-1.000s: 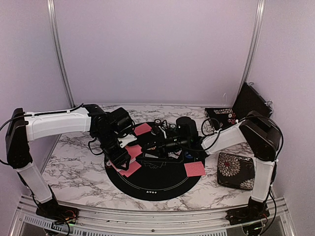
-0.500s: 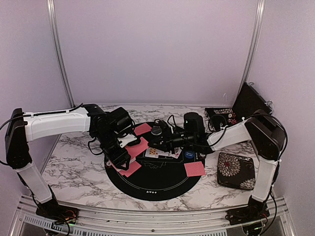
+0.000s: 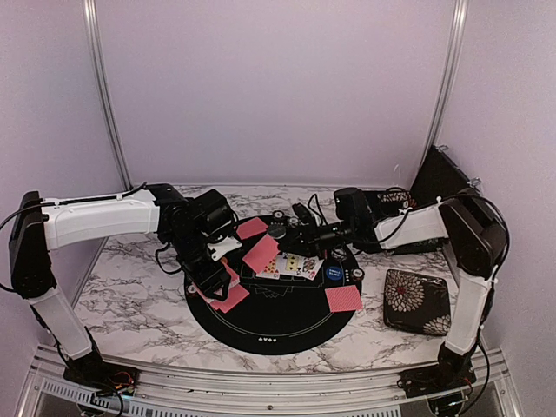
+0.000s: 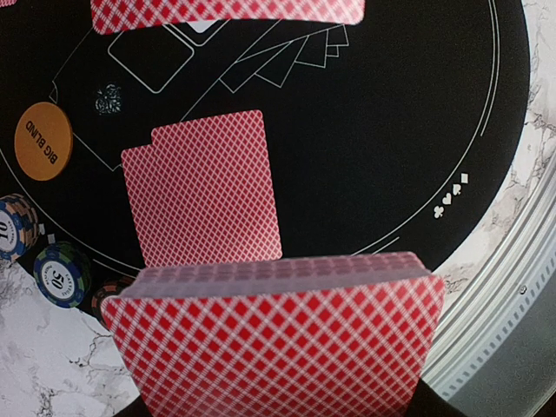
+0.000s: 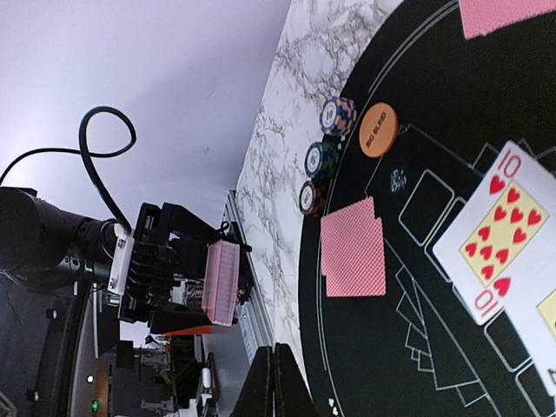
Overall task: Distribute texas hold em gaming equipment
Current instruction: Pick up the poker card from the face-down deck piles.
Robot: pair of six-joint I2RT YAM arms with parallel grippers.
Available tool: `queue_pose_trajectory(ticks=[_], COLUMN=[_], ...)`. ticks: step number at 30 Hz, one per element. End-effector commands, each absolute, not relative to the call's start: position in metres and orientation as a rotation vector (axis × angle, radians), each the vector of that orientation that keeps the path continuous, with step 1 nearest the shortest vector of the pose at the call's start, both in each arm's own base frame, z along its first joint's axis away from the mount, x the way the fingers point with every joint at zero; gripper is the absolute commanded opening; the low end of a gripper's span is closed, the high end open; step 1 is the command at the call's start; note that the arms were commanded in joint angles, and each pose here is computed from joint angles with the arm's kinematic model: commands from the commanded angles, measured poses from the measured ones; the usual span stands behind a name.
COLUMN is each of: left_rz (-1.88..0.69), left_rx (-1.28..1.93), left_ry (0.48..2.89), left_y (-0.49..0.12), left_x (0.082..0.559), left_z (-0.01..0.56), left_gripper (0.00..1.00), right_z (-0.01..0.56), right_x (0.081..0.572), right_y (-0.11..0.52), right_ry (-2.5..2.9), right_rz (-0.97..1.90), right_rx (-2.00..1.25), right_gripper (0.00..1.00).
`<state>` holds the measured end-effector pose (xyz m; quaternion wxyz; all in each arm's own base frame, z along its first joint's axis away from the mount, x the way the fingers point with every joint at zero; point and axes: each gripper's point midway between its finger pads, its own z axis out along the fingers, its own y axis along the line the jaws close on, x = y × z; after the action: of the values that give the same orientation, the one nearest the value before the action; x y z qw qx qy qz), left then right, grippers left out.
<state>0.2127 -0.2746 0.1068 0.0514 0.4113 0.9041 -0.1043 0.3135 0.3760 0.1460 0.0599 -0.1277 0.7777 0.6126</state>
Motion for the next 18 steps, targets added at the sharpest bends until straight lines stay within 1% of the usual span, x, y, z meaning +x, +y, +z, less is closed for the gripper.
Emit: queue_pose_trajectory(ticks=[1, 6, 18], left_rz=[-0.357, -0.355, -0.356], left_rx=[1.239, 1.241, 1.239], left_ry=[2.708, 2.706, 2.710], left_y=[-0.277, -0.277, -0.276], left_x=[0.213, 0.213, 0.213], left_z=[0.120, 0.120, 0.119], left_gripper=[0.55, 0.55, 0.55], right_z=[0.139, 0.127, 0.079], right_x=[0.326, 0.339, 0.359], right_y=[0.379, 0.389, 0.398], right_ry=[2.359, 2.384, 2.505], right_rz=[1.786, 1.737, 1.663], right_rx=[-0.543, -0.641, -0.700], right_gripper=[0.00, 0.00, 0.00])
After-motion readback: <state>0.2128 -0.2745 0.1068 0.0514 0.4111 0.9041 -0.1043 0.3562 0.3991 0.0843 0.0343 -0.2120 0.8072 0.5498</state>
